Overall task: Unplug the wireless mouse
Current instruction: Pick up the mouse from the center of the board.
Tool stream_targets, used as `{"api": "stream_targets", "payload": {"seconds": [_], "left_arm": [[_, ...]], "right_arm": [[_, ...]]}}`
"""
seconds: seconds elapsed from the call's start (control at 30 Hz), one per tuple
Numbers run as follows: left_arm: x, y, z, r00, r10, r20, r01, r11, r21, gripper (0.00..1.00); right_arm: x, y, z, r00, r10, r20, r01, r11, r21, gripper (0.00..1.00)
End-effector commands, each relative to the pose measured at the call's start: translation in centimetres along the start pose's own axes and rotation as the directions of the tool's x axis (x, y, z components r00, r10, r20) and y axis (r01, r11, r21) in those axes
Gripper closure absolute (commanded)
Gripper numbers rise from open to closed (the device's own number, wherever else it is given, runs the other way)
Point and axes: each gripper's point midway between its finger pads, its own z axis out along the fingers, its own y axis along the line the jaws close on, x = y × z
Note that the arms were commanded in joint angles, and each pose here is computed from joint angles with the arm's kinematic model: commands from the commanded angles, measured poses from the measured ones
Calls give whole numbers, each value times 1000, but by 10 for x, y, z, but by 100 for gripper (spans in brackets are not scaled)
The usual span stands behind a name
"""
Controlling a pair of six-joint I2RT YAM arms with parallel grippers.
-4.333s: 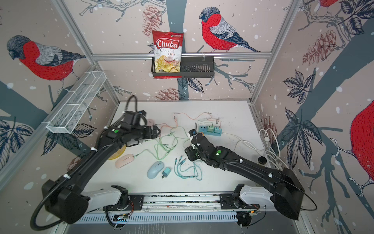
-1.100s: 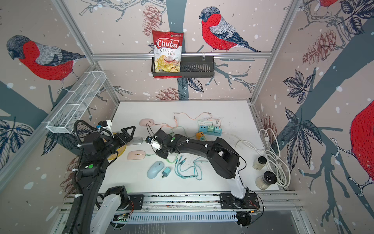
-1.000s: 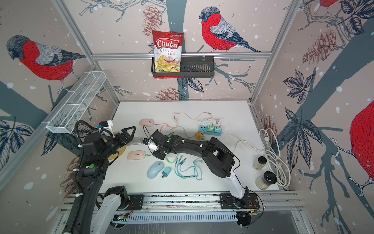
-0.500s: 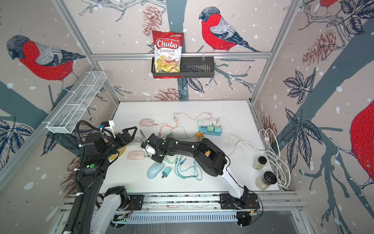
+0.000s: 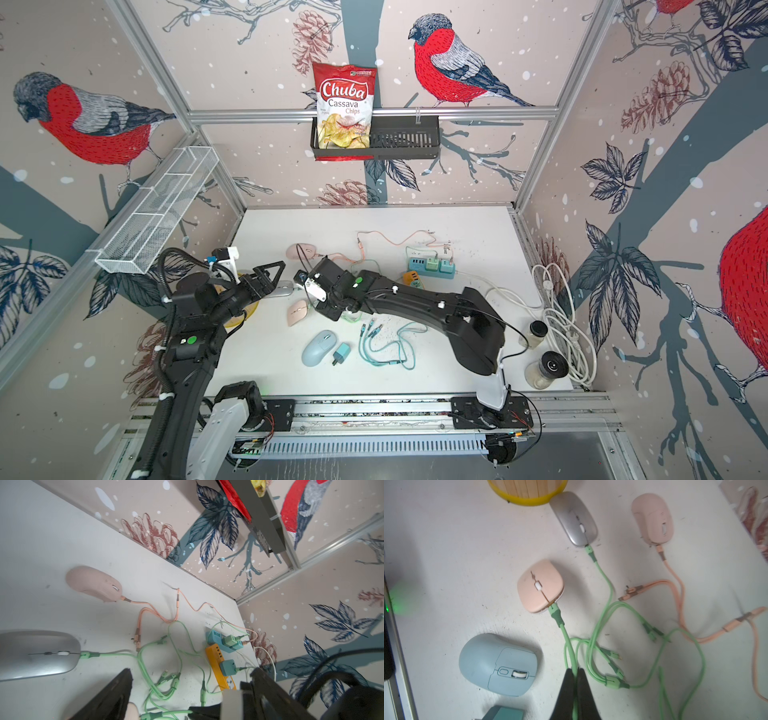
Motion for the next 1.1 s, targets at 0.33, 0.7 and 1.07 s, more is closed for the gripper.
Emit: {"api": "stream_targets", "payload": {"seconds": [0.33, 0.7, 1.07], "left_arm": [[41, -111, 24, 911, 401, 96, -412, 884, 220, 11], [99, -199, 62, 713, 695, 90, -699, 696, 165, 4], [122, -211, 84, 656, 753, 51, -754, 651, 89, 5]], "right_arm": [[-11, -67, -197, 864, 364, 349, -363, 929, -70, 100], [-14, -62, -261, 765, 452, 459, -437, 888, -146, 100], [-19, -47, -282, 708, 503, 495, -433, 864, -257, 100]]}}
